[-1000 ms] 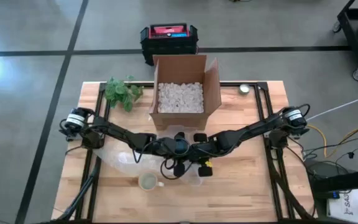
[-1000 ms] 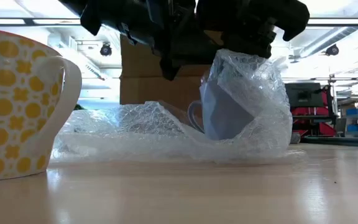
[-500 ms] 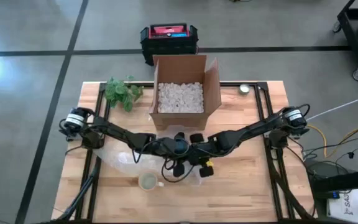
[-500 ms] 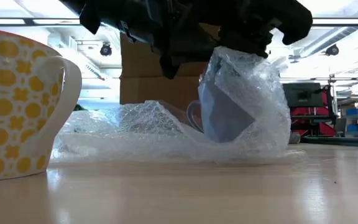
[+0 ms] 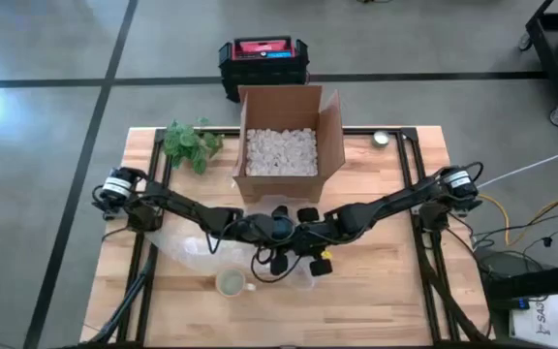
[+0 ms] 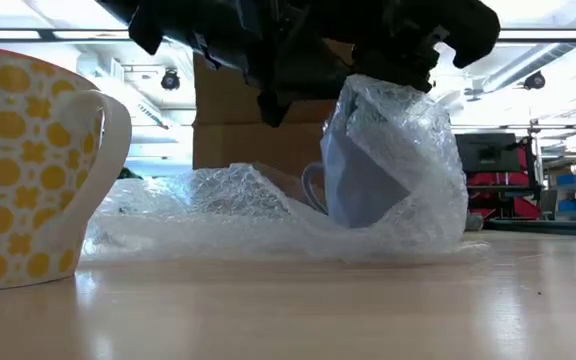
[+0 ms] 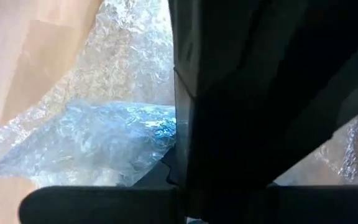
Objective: Wrap mug
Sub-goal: Wrap the blue mug with the right bubble wrap
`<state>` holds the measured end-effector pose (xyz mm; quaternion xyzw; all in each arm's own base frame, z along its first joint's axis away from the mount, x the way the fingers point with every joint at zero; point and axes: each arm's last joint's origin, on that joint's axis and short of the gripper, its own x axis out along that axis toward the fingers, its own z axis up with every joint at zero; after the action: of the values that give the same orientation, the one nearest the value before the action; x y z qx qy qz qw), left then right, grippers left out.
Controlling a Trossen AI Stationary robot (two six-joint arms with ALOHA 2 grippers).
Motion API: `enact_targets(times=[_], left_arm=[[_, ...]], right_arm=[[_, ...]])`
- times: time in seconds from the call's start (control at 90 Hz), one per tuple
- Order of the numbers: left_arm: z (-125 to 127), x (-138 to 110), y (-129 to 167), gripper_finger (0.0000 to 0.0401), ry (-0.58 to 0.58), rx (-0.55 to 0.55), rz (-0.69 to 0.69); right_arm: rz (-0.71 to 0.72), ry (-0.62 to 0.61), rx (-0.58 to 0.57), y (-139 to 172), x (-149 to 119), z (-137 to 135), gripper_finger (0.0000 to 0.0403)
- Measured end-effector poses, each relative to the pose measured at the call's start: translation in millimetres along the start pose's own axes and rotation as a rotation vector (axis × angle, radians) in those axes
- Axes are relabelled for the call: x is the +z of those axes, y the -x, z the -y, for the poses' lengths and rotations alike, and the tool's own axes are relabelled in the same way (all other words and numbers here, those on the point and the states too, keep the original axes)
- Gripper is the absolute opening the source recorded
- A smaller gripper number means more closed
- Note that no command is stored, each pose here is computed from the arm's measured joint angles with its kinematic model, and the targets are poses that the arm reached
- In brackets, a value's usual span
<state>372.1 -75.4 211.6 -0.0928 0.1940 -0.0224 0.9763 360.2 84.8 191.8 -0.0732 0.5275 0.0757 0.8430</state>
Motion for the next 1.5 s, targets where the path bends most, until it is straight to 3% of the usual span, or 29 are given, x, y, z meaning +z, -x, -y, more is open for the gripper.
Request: enact_targets(times=[0.222,0.489,0.778,1.3,1.5], left_arm=[[-0.4,-1.2,0.6,0.0001,-0.002,0.005,-0.019],[2.9,-1.3,2.9,0.0001,0.031,-0.048,-0.050],[-3.4,-13.3,-8.2,0.0001,0.013,0.001,-0.070],[-3.3,-12.3,-8.5,0.0001,0.014,0.000,-0.050],[-6.7,-29.0,-5.5,0.0001,0.003,0.020,-0.213]], right_arm=[[0.016,0.048,-0.001,0.8,2.3,0.9,0.0009],[0.017,0.023,0.005,0.7,2.6,0.6,0.0009],[-0.012,0.066,0.000,0.9,0.6,0.9,0.0009],[-0.096,0.047,0.002,25.0,9.6,2.1,0.0009],[-0.079,0.047,-0.010,24.7,11.3,2.8,0.0009]])
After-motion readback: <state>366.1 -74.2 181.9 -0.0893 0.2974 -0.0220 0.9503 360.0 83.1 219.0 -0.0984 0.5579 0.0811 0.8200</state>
